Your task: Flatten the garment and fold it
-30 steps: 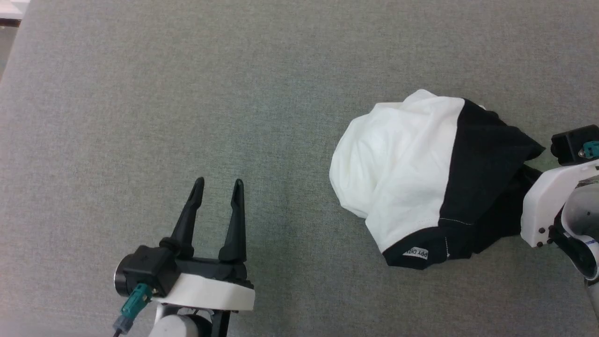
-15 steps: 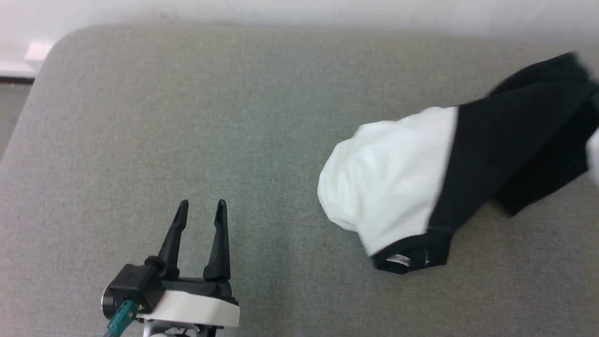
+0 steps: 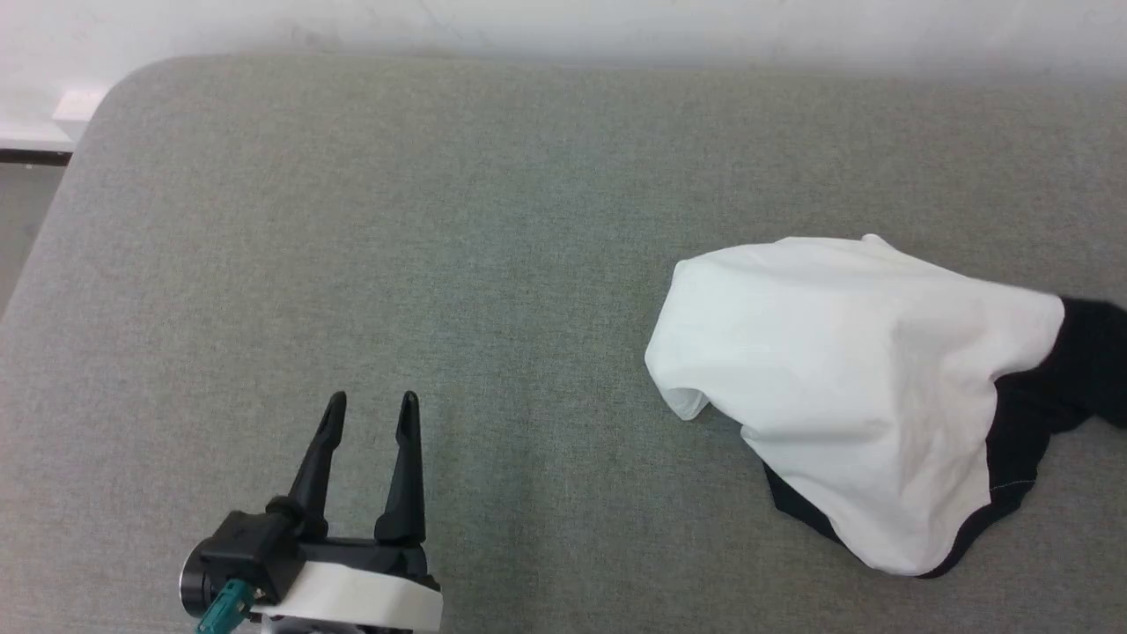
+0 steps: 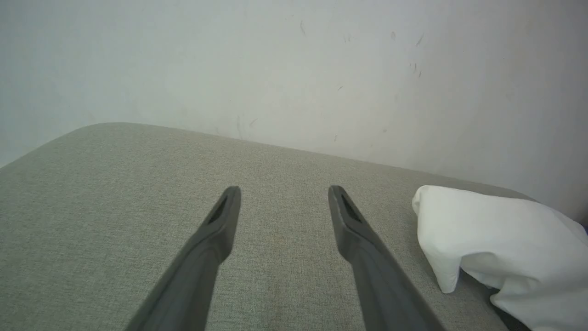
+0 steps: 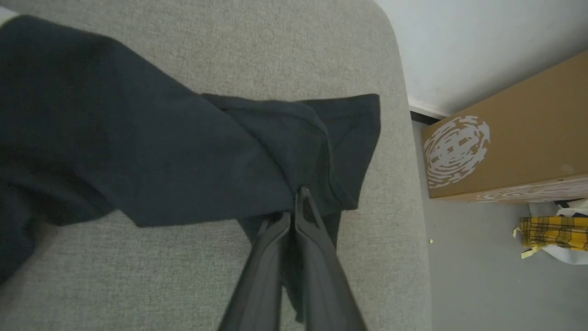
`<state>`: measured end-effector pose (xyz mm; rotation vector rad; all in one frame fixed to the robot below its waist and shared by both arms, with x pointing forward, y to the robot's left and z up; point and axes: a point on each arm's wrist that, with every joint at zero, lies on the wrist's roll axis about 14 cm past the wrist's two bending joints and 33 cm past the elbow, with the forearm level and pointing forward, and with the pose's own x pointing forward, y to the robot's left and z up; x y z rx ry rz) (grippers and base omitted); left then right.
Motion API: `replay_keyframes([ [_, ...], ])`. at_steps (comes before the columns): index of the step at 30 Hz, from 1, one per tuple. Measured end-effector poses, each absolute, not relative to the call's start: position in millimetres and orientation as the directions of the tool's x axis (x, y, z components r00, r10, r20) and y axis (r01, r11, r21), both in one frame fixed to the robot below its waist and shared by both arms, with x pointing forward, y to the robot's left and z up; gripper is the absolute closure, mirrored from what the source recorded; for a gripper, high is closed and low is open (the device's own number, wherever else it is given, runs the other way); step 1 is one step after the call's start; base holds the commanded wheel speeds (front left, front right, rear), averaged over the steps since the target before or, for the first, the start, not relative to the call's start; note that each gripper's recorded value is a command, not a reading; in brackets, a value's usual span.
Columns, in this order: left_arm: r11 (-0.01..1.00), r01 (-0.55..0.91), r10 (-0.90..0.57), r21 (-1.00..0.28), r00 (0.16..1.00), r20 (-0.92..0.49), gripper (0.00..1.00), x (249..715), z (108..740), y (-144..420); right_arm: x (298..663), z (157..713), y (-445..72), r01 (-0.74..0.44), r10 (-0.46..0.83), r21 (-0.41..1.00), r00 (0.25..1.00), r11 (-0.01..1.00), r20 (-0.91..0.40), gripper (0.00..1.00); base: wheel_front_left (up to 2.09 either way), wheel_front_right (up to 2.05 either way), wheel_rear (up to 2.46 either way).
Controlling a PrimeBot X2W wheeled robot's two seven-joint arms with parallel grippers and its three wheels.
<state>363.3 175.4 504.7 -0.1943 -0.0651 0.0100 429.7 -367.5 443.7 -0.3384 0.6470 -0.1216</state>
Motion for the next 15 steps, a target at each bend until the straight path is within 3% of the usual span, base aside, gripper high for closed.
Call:
replay_keyframes([
  [2,0.982,-0.005,0.015,-0.187,0.998,0.053,0.00,364.1,502.3,176.3,420.9,425.6,-366.3,0.016,-0.218,-0.325,0.773,0.946,-0.596,1.00,0.00,0.00,0.00],
  [3,0.983,-0.003,0.012,-0.183,0.999,0.048,0.00,364.8,501.1,175.9,419.3,420.5,-365.5,0.024,-0.219,-0.315,0.770,0.949,-0.599,0.83,0.00,0.00,0.00],
  [4,0.983,0.000,0.008,-0.181,0.999,0.045,0.00,365.6,500.5,175.1,418.8,417.9,-364.5,0.037,-0.218,-0.302,0.773,0.953,-0.595,0.83,0.00,0.00,0.00],
  [5,0.983,0.004,0.004,-0.182,0.999,0.043,0.00,366.3,500.0,173.8,418.8,417.2,-364.8,0.061,-0.222,-0.282,0.779,0.957,-0.586,0.00,0.00,0.00,0.00],
  [11,0.981,0.035,-0.026,-0.188,0.998,0.049,0.00,367.7,502.6,164.2,435.9,452.6,-371.0,0.269,-0.264,-0.054,0.853,0.962,-0.450,0.00,0.00,0.00,0.00],
  [15,0.979,0.048,-0.035,-0.198,0.997,0.067,0.00,364.8,508.4,160.8,455.2,500.5,-351.3,0.257,-0.215,0.089,0.920,0.962,-0.328,0.00,0.00,0.00,0.00],
])
